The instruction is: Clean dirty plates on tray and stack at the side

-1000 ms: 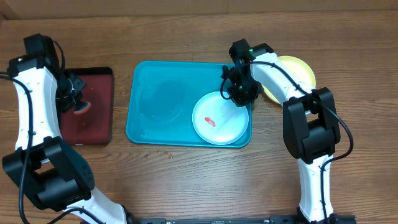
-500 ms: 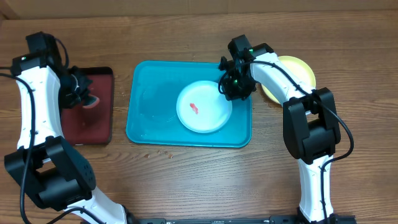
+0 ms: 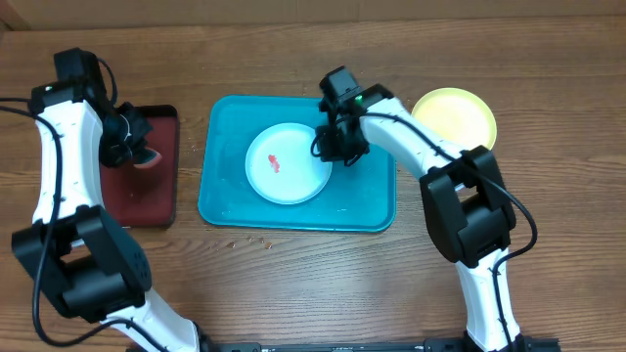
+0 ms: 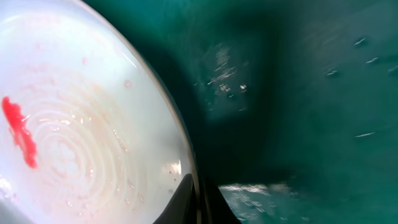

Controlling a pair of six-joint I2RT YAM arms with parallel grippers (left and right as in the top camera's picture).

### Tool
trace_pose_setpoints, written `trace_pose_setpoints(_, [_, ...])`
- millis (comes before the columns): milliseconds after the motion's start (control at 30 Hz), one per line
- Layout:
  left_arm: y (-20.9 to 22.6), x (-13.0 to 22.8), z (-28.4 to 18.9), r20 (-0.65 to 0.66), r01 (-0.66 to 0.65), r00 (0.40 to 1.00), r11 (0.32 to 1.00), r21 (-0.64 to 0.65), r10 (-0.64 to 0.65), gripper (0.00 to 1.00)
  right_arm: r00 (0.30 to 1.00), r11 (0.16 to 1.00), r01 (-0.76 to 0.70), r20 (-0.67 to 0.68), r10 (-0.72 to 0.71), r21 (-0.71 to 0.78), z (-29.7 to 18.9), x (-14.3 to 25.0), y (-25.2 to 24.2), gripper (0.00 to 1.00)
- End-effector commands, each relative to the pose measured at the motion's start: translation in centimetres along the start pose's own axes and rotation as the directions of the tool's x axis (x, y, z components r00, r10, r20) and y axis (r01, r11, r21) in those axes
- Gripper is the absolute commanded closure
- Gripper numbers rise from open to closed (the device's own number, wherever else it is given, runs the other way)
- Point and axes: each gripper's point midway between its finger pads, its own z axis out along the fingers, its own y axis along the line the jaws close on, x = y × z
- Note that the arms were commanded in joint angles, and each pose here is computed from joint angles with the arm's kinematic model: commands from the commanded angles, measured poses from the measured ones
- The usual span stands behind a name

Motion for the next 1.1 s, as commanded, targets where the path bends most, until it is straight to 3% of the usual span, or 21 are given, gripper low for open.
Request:
trace_pose_setpoints(0, [0.7, -0.2, 2.6, -0.03, -0.018, 0.999, 0.999, -0.049, 0.016, 0.96, 0.996, 0.996, -0.075, 0.041, 0.073, 0.045, -0.4, 0.2, 0.0, 0.96])
trace_pose_setpoints(300, [3.0, -1.1, 6.6, -0.029, -0.022, 0.999, 0.982, -0.189, 0.017, 0.96, 0.998, 0.998, -0.067, 0.012, 0.067, -0.01, -0.2, 0.8, 1.3, 0.96])
trace_pose_setpoints(600, [4.1, 0.0, 10.9, -0.112, -0.038, 0.994, 0.97, -0.241, 0.011, 0.96, 0.997, 0.998, -0.061, 0.036, 0.062, -0.021, -0.3, 0.1, 1.6, 0.96])
trace_pose_setpoints(900, [4.4, -0.5, 10.6, -0.121, -0.089, 0.991, 0.964, -0.251, 0.06, 0.95, 0.997, 0.998, -0.058, 0.049, 0.059, -0.023, -0.3, -0.2, 1.6, 0.96])
trace_pose_setpoints(1067, [3.9, -1.5, 8.9, -0.109, -0.089, 0.992, 0.965, -0.245, 0.063, 0.89, 0.997, 0.998, -0.058, 0.05, 0.059, -0.023, -0.3, -0.2, 1.6, 0.96])
